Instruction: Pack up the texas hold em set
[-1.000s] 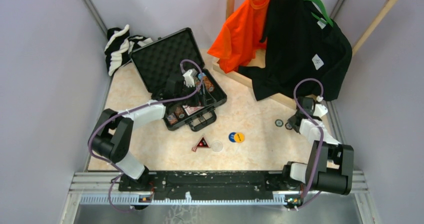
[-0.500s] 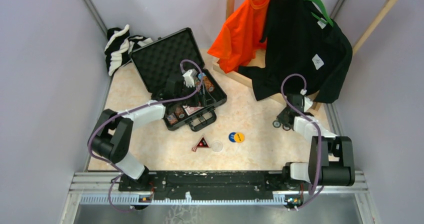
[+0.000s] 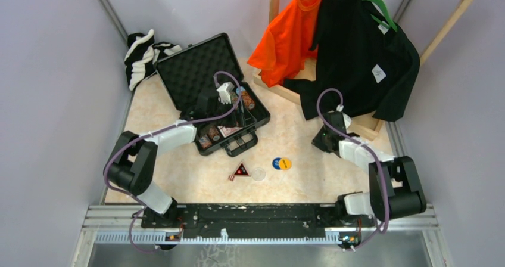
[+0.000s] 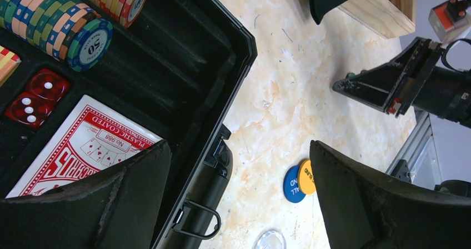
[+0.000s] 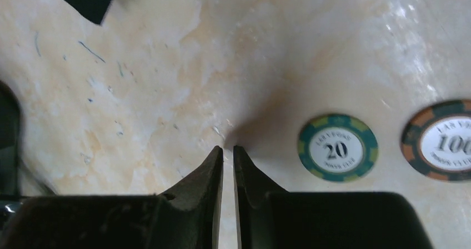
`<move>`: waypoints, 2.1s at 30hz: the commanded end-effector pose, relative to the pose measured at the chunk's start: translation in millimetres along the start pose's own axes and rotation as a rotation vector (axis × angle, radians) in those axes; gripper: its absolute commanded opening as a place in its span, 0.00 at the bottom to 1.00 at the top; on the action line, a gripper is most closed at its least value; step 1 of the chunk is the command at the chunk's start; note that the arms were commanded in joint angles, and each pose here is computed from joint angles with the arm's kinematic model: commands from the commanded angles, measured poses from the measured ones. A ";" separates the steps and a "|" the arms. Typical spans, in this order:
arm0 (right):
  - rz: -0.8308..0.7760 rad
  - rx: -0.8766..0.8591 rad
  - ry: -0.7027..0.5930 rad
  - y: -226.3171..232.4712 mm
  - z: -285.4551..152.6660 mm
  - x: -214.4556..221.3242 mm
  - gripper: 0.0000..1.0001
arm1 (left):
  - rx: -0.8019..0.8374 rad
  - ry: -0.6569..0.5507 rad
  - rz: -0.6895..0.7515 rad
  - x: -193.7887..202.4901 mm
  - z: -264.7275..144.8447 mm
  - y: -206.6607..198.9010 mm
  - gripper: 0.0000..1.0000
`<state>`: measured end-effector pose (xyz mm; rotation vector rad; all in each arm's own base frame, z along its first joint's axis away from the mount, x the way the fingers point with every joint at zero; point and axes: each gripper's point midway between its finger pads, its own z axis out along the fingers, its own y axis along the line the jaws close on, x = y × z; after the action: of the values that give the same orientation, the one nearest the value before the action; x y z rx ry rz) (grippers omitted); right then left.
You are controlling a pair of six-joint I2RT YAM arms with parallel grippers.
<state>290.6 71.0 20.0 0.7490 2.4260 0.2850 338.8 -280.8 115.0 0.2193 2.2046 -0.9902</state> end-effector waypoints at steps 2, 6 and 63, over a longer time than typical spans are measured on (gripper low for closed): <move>0.137 0.054 -0.027 -28.0 -19.4 -7.3 0.25 | 0.026 -0.021 0.026 -5.0 -6.4 -8.9 0.99; 0.220 0.184 -0.086 -70.2 -28.4 -35.1 0.32 | 0.040 -0.014 0.021 -3.5 -6.1 -11.1 1.00; 0.381 0.172 -0.215 -109.9 -36.7 -69.3 0.26 | 0.039 -0.009 0.023 -0.1 -4.1 -8.3 0.99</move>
<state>268.1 -44.2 27.1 1.2154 2.1850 0.1807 334.0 -281.0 111.3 0.2273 2.2163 -1.0046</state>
